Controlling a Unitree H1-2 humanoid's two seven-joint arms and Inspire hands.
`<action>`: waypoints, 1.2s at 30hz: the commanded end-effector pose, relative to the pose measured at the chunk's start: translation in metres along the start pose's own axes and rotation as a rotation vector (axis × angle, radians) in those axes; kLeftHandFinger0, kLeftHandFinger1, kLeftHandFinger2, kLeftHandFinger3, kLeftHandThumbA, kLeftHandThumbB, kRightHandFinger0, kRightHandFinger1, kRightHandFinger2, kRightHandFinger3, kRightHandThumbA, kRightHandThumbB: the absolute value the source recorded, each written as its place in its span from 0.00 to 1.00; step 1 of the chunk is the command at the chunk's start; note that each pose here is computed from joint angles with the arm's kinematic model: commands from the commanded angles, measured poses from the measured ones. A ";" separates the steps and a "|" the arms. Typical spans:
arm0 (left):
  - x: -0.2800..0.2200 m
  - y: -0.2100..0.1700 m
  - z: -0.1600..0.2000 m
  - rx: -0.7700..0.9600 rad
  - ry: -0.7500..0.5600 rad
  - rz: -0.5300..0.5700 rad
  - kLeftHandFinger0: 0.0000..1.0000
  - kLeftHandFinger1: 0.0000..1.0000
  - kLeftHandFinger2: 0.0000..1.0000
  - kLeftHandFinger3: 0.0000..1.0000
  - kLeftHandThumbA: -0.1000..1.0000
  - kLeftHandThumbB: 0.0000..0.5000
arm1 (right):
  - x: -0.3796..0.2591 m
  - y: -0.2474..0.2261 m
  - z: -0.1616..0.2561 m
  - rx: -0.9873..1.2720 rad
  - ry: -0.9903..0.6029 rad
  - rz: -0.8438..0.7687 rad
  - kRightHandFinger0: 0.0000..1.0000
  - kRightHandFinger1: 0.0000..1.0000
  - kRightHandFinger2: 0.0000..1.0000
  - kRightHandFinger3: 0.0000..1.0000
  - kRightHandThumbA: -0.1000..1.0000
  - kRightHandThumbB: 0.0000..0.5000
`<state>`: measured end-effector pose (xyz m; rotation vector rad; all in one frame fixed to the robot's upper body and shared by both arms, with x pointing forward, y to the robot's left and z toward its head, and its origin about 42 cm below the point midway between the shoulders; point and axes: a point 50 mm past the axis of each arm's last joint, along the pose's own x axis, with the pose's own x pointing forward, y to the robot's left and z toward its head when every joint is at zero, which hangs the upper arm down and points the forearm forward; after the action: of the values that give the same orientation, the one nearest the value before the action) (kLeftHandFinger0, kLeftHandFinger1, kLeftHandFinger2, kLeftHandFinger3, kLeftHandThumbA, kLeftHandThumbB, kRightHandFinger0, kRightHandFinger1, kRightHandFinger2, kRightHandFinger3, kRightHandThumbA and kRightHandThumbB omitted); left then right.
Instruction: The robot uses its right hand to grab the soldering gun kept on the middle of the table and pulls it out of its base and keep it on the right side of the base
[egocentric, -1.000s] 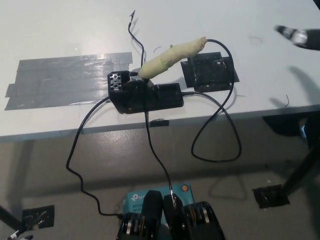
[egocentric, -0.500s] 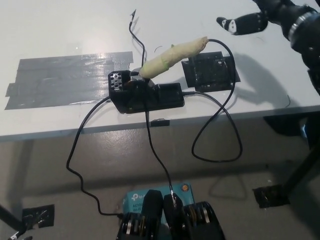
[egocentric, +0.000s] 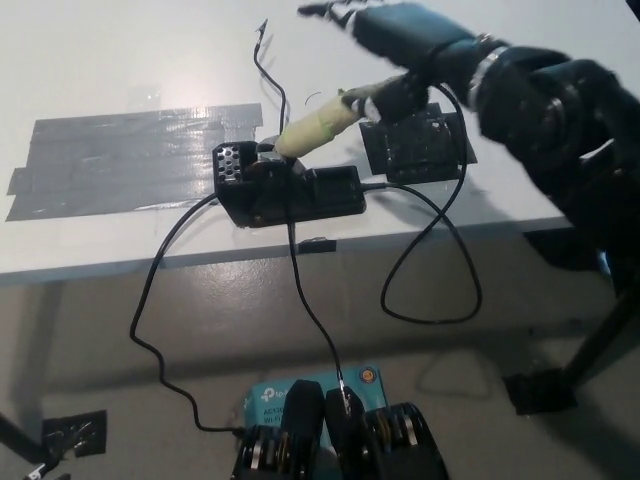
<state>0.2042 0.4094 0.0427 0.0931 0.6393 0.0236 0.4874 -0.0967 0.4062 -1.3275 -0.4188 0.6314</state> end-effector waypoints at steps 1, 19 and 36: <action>-0.005 0.011 0.009 0.053 -0.019 0.011 0.65 0.78 0.98 1.00 0.55 0.62 | 0.005 -0.021 0.011 -0.143 -0.016 0.005 1.00 1.00 1.00 1.00 0.64 0.69; -0.002 0.000 0.013 0.116 -0.015 -0.009 0.62 0.73 0.94 1.00 0.59 0.66 | 0.034 -0.007 -0.003 -0.399 0.122 0.079 1.00 1.00 1.00 1.00 0.77 0.88; 0.003 -0.005 0.017 0.175 -0.019 -0.034 0.72 0.79 0.97 1.00 0.57 0.53 | 0.044 0.042 0.003 -0.465 0.099 0.105 1.00 1.00 1.00 1.00 0.62 0.82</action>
<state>0.2125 0.3932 0.0421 0.1874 0.6505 -0.0449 0.5049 -0.0521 0.3488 -1.7260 -0.3656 0.6819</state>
